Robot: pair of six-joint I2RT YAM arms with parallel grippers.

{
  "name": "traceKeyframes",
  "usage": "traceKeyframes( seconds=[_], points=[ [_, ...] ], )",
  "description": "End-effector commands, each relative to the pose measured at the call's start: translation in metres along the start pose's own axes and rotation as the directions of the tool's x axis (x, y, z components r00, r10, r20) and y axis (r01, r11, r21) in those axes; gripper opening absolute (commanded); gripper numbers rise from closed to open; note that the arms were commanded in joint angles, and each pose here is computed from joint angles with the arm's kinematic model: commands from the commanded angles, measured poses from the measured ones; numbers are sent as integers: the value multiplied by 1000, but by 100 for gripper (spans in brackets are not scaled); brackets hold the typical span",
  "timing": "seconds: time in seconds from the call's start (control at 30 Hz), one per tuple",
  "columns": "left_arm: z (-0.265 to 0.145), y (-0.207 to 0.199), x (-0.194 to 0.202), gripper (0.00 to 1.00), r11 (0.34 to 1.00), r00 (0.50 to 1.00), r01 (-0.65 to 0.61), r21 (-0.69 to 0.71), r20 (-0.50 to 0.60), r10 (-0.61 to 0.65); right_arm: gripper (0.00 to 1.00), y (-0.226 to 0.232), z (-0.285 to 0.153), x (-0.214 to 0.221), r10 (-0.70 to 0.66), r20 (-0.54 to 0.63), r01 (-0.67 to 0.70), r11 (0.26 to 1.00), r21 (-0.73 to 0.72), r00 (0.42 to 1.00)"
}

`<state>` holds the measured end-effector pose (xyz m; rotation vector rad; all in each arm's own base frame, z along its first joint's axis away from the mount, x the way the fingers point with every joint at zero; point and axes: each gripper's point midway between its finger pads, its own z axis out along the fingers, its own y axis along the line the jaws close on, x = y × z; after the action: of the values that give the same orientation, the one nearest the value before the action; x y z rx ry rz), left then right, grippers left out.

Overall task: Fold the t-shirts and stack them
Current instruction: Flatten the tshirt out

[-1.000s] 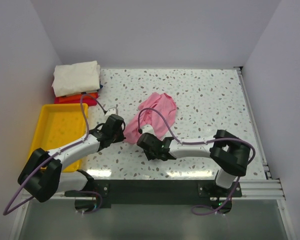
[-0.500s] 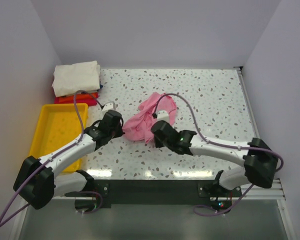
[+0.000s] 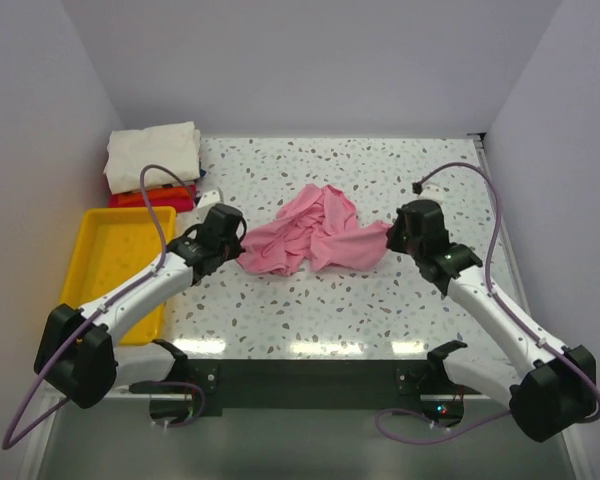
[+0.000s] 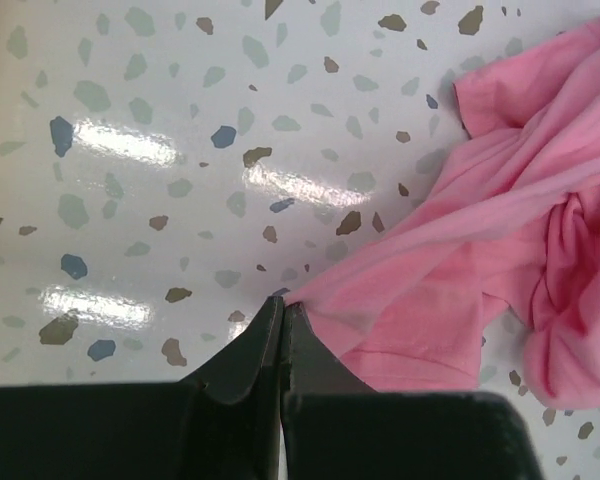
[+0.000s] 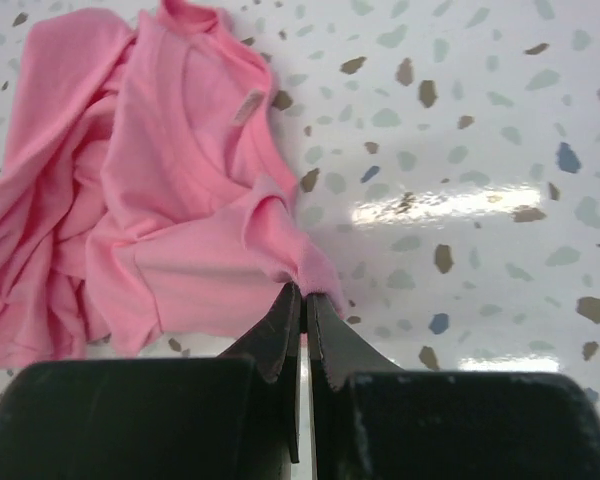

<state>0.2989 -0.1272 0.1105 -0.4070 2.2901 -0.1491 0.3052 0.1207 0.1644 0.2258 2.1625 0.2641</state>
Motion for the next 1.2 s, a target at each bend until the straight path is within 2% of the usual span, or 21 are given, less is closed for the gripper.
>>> traceKeyframes(
  seconds=[0.0, 0.13, 0.2, 0.3, 0.37, 0.5, 0.63, 0.8, 0.87, 0.97, 1.17],
  points=[
    [-8, 3, -36, 0, 999, 996, 37, -40, 84, -33, 0, -25, -7, -18, 16, 33, -17, 999, 27, 999],
    [-37, -9, -91, 0, 998, 977, 61, -16, 204, -57, 0, -41, -29, -67, 50, 136, -59, 997, 56, 989],
    [-55, -8, -115, 0, 997, 960, 79, -18, 269, -71, 0, -45, -49, -104, 56, 229, -77, 993, 85, 972],
    [-93, -7, -157, 0, 992, 914, 127, 7, 388, -120, 0, -47, -81, -144, 50, 337, -91, 990, 106, 940],
    [-120, -2, -181, 0, 988, 872, 154, 23, 468, -146, 0, -41, -102, -167, 54, 396, -97, 991, 89, 917],
    [-184, 18, -219, 0, 968, 762, 234, 89, 602, -239, 0, -52, -140, -199, 17, 484, -107, 981, 161, 875],
    [-239, 37, -240, 0, 944, 668, 285, 167, 671, -321, 0, -77, -191, -224, -31, 575, -162, 946, 281, 818],
    [-289, 62, -252, 0, 924, 581, 312, 219, 726, -368, 0, -89, -262, -252, -54, 687, -221, 926, 306, 725],
    [-301, 66, -254, 0, 918, 566, 320, 235, 730, -384, 0, -89, -283, -259, -51, 717, -232, 928, 291, 695],
    [-309, 61, -257, 0, 920, 567, 285, 270, 726, -389, 0, -87, -294, -260, -47, 724, -222, 936, 272, 688],
    [-283, 48, -258, 0, 939, 606, 272, 212, 720, -338, 0, -90, -265, -245, -76, 659, -189, 928, 321, 748]
  ],
)
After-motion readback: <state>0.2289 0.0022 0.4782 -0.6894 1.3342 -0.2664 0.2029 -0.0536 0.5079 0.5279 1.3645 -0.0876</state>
